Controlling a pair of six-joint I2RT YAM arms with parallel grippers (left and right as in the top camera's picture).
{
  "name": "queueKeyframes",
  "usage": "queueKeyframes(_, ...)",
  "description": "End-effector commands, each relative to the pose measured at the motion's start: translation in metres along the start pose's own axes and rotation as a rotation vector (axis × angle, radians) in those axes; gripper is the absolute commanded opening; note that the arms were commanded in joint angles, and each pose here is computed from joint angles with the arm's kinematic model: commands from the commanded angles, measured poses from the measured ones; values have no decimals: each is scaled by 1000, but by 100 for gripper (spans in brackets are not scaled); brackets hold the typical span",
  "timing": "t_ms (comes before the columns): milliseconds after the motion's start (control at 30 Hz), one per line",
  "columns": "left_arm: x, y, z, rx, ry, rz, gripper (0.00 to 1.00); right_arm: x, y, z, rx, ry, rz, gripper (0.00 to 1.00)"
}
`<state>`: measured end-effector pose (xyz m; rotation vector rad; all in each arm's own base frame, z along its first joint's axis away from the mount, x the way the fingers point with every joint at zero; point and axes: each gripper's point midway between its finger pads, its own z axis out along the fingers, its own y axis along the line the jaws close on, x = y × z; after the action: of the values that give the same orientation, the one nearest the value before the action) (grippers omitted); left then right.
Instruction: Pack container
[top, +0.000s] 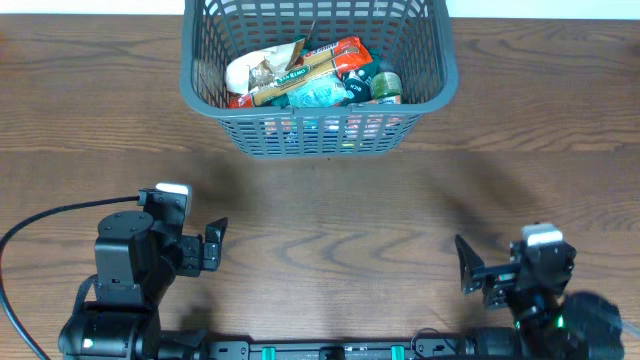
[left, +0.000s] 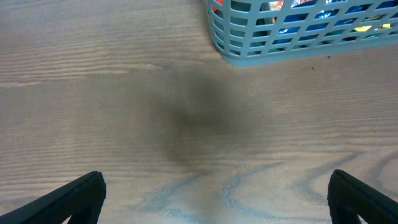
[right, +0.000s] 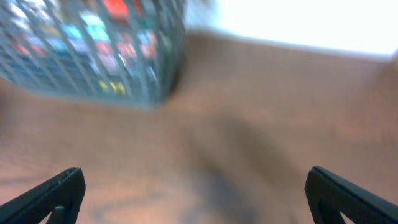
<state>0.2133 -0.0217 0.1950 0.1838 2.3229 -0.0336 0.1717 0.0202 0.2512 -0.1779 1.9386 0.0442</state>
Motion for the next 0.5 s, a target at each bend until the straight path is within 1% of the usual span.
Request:
queueKeyframes(0, 0, 2, 0, -10, 0, -11, 99, 16, 10, 18, -50, -25, -33, 99)
queueKeyframes(133, 0, 2, 0, -10, 0, -11, 99, 29, 16, 59, -73, -103, -49, 99)
queueKeyframes(233, 0, 2, 0, -10, 0, -11, 99, 32, 18, 82, -70, -195, -59, 99)
queueKeyframes(300, 0, 2, 0, -10, 0, -11, 99, 37, 15, 92, -46, -230, -59, 99)
queueKeyframes(467, 0, 2, 0, -10, 0, -11, 99, 54, 6, 104, 11, -249, -53, 99)
